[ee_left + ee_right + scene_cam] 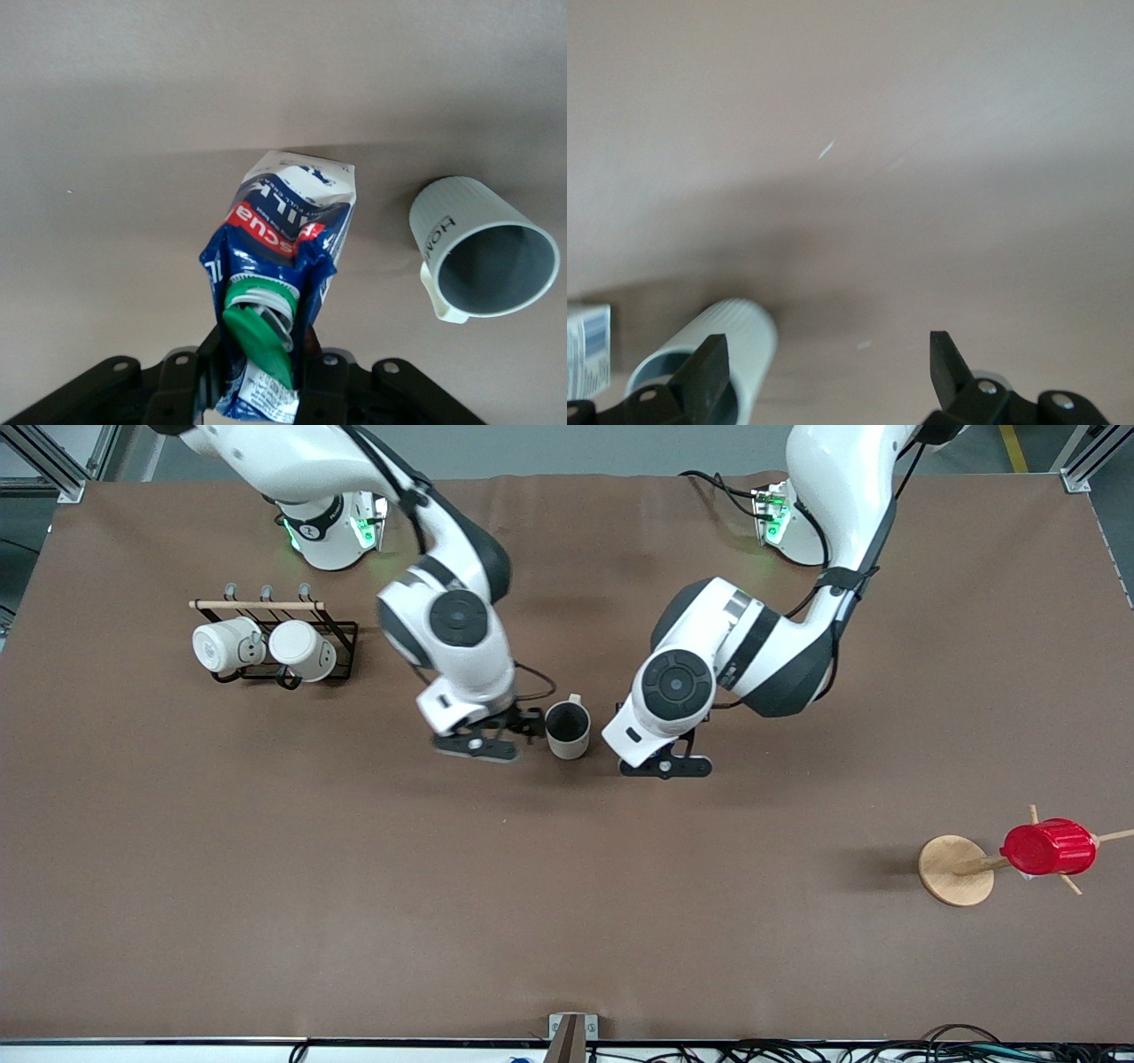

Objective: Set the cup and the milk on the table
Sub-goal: 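Set the mug down and open the right gripper, withdrawing it, then place the milk carton beside the mug and open the left gripper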

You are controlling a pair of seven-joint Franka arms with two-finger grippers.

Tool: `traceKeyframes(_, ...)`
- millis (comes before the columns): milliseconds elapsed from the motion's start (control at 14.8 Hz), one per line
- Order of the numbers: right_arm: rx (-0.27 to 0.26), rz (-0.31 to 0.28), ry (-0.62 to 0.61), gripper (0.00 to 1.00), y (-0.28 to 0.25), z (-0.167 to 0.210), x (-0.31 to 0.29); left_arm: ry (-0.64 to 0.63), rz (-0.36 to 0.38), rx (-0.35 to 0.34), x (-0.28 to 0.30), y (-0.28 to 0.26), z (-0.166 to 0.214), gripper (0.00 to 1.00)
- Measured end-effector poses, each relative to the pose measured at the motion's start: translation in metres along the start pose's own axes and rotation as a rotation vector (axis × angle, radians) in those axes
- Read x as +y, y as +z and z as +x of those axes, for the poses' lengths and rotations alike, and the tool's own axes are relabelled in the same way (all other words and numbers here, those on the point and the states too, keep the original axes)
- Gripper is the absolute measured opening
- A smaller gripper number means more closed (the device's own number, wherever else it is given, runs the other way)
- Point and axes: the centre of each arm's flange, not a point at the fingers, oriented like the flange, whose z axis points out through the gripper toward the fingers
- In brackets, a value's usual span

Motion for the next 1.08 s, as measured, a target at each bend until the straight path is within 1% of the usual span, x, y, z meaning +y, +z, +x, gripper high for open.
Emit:
traceKeyframes(202,0.022,-0.04,0.004,1.0,-0.053,0.042,0.068,-0.007,-0.003,0.01,0.011,0.002,-0.003,0.32)
traceKeyframes(337,0.033,-0.048,0.021,1.0,-0.076,0.058,0.103,-0.014,-0.011,0.021,0.016,0.004,-0.002,0.32)
traceKeyframes(472,0.045,-0.05,0.065,1.0,-0.098,0.076,0.141,-0.006,-0.01,0.024,0.024,0.007,-0.004,0.32)
traceKeyframes(607,0.035,-0.045,0.079,1.0,-0.119,0.092,0.188,0.003,-0.01,0.027,0.032,0.012,-0.006,0.32)
traceKeyframes(809,0.007,-0.05,0.009,1.0,-0.146,0.107,0.264,0.011,-0.01,0.03,0.039,0.016,-0.008,0.32)
traceKeyframes(1011,0.014,-0.062,-0.056,1.0,-0.175,0.114,0.335,0.012,-0.01,0.031,0.04,0.016,-0.009,0.32)
traceKeyframes(1079,0.014,-0.065,-0.088,1.0,-0.183,0.115,0.359,0.012,-0.01,0.031,0.04,0.016,-0.009,0.36)
